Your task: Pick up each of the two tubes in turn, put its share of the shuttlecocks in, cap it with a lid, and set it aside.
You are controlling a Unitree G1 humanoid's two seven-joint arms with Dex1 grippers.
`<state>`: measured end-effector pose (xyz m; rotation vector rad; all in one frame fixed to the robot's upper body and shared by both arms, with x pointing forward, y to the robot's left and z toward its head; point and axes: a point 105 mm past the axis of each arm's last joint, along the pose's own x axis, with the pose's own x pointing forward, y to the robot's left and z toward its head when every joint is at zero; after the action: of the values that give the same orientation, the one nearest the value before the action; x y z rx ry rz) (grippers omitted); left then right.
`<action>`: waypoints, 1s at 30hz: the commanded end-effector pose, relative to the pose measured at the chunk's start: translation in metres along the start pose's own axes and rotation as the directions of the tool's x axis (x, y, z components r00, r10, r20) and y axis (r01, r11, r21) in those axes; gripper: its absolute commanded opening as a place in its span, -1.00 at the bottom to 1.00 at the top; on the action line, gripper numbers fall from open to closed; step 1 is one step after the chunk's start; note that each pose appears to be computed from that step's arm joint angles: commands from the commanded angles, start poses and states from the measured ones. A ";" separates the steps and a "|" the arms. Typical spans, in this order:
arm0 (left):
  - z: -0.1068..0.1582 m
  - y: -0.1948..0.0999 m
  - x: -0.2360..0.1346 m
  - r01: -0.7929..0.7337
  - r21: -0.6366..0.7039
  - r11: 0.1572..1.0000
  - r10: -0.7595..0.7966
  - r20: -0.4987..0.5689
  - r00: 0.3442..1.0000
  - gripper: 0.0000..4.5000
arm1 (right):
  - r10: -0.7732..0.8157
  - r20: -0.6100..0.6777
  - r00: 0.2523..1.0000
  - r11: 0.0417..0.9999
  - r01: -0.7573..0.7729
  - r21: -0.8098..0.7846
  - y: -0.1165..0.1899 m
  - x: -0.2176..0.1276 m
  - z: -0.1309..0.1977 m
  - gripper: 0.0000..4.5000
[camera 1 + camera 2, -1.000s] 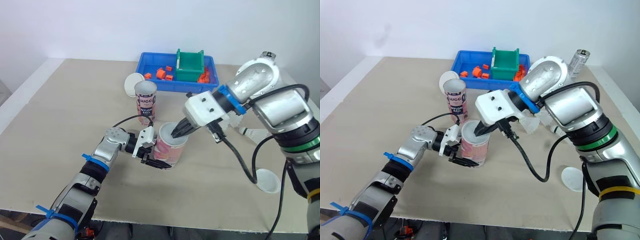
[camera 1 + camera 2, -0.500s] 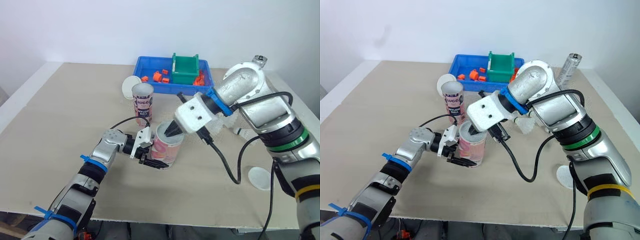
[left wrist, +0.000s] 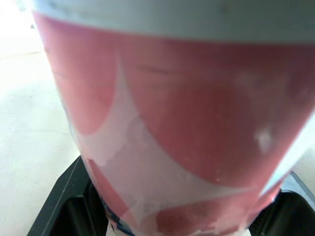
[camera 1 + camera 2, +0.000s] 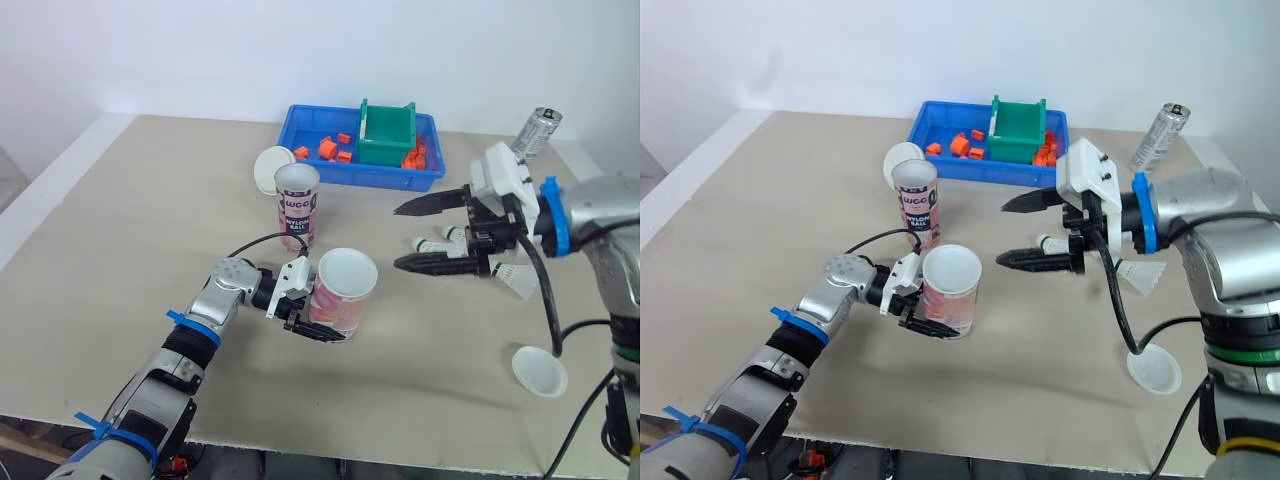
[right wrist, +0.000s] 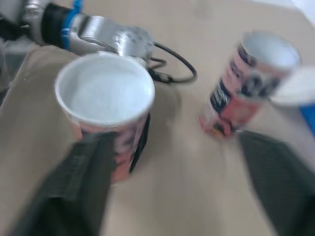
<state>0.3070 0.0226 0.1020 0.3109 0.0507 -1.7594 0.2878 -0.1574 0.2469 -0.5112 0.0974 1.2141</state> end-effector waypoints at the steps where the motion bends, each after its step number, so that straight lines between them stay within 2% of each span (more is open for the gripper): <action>1: -0.009 -0.002 -0.009 -0.022 -0.046 0.999 0.021 -0.009 1.000 0.37 | -0.140 0.004 0.990 0.990 0.140 0.031 0.001 -0.015 -0.011 0.98; 7: 0.001 -0.001 -0.015 -0.051 -0.041 0.998 0.054 0.055 0.997 0.37 | -0.152 -0.006 0.988 0.982 0.152 0.115 0.028 -0.001 -0.038 0.98; 10: 0.011 -0.001 -0.021 -0.062 -0.047 0.997 0.067 0.108 0.992 0.78 | -0.173 -0.027 0.985 0.977 0.175 0.119 0.043 0.021 -0.058 1.00; 11: 0.013 -0.003 -0.022 -0.056 -0.048 0.997 0.061 0.115 0.992 0.98 | -0.185 -0.016 0.983 0.975 0.186 0.123 0.046 0.026 -0.061 1.00; 18: 0.020 -0.011 -0.029 -0.019 -0.033 0.999 0.022 0.113 0.993 0.98 | -0.169 0.059 0.984 0.973 0.157 0.169 0.062 0.040 -0.058 1.00; 23: 0.018 -0.021 -0.039 0.016 -0.013 1.000 -0.015 0.064 0.998 0.98 | -0.060 0.069 0.996 0.985 0.048 0.165 0.078 0.053 -0.054 1.00; 26: 0.009 -0.024 -0.056 -0.001 -0.003 1.000 0.001 -0.009 1.000 0.98 | -0.027 0.058 0.998 0.989 0.019 0.145 0.080 0.061 -0.056 1.00; 30: 0.004 -0.018 -0.085 -0.105 0.010 0.994 0.106 -0.068 0.992 0.98 | 0.006 0.043 0.999 0.994 -0.011 0.107 0.082 0.071 -0.060 1.00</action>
<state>0.2985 0.0974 0.1153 0.3456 0.1116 -1.6895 0.2512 -0.1040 0.1408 -0.3597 0.1561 1.1972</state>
